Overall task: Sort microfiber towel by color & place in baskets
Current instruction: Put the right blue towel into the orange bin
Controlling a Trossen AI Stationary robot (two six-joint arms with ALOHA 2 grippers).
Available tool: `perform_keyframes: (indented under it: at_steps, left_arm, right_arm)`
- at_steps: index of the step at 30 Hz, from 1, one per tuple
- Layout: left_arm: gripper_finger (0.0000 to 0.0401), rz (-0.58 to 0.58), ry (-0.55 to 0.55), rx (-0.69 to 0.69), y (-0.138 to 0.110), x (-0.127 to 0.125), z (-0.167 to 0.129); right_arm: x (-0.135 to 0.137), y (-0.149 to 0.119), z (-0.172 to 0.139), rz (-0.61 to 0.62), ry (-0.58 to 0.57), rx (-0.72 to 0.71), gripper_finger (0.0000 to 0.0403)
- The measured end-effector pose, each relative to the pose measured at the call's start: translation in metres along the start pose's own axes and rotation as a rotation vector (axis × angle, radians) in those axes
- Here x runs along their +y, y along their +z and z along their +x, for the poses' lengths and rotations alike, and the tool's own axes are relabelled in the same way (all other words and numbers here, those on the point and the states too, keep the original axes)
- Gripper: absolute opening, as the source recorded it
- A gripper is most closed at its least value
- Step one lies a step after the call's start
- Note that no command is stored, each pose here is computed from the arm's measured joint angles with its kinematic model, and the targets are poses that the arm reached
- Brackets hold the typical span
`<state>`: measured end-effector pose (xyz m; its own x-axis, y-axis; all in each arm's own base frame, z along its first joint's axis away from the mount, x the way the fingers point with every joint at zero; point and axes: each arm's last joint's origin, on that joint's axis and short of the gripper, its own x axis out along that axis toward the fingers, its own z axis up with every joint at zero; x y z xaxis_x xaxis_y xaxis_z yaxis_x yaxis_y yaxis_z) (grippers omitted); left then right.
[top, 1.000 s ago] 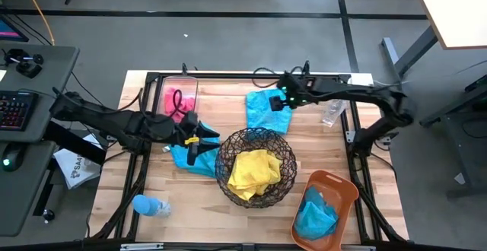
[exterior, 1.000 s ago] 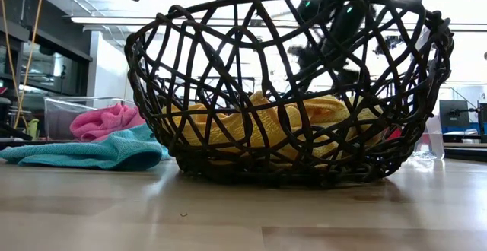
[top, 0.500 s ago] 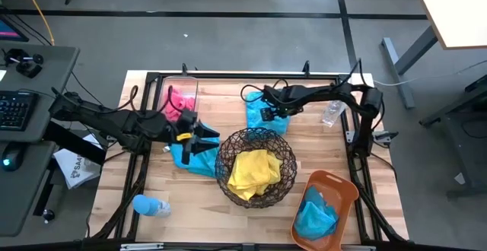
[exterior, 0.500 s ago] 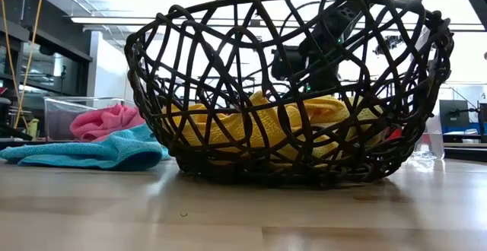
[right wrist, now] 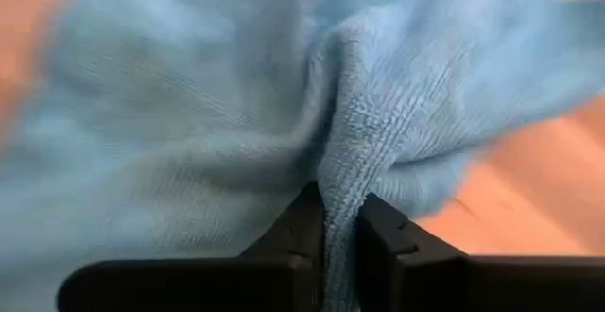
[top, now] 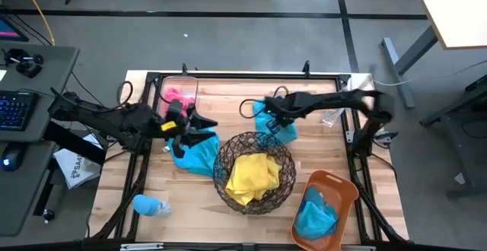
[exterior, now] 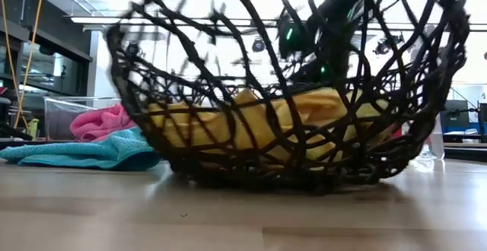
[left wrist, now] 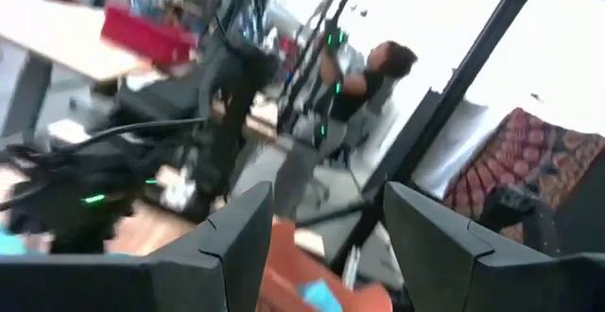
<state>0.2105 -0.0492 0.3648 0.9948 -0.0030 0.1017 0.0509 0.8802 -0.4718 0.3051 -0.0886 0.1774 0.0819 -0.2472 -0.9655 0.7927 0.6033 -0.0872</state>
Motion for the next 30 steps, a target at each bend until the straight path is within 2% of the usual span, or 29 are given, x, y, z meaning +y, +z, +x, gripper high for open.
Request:
perform_keyframes:
  at_steps: [4, 10, 12, 14, 17, 19, 24, 27, 30]
  left_arm:
    - [0.019, 0.048, 0.0, -0.12, 0.014, -0.003, -0.007]
    - [0.019, 0.112, 0.085, -0.233, 0.024, -0.004, -0.012]
    - [0.019, 0.113, 0.116, -0.242, 0.025, -0.003, -0.012]
    - [0.019, 0.114, 0.129, -0.244, 0.025, -0.002, -0.011]
    - [0.019, 0.117, 0.134, -0.236, 0.022, -0.002, -0.009]
    - [0.019, 0.12, 0.137, -0.227, 0.02, -0.001, -0.007]
    - [0.019, 0.098, 0.143, -0.221, 0.018, -0.001, -0.003]
    - [0.019, 0.099, 0.153, -0.219, 0.017, 0.0, -0.003]
    - [0.019, 0.095, 0.153, -0.225, 0.017, 0.0, -0.003]
  right_arm:
    - [-0.009, -0.016, -0.065, -0.023, 0.041, -0.164, 0.0008]
    - [-0.044, -0.067, -0.173, 0.137, 0.253, -0.538, 0.0005]
    - [-0.057, -0.088, -0.199, 0.188, 0.365, -0.626, 0.0005]
    - [-0.063, -0.11, -0.22, 0.171, 0.516, -0.662, 0.0004]
    - [-0.058, -0.141, -0.239, 0.048, 0.729, -0.644, 0.0004]
    - [-0.044, -0.164, -0.245, -0.065, 0.863, -0.594, 0.0003]
    - [-0.004, -0.226, -0.255, -0.231, 1.083, -0.414, 0.0002]
    - [0.011, -0.262, -0.257, -0.23, 1.151, -0.28, 0.0002]
    - [0.018, -0.295, -0.252, -0.195, 1.142, -0.159, 0.0001]
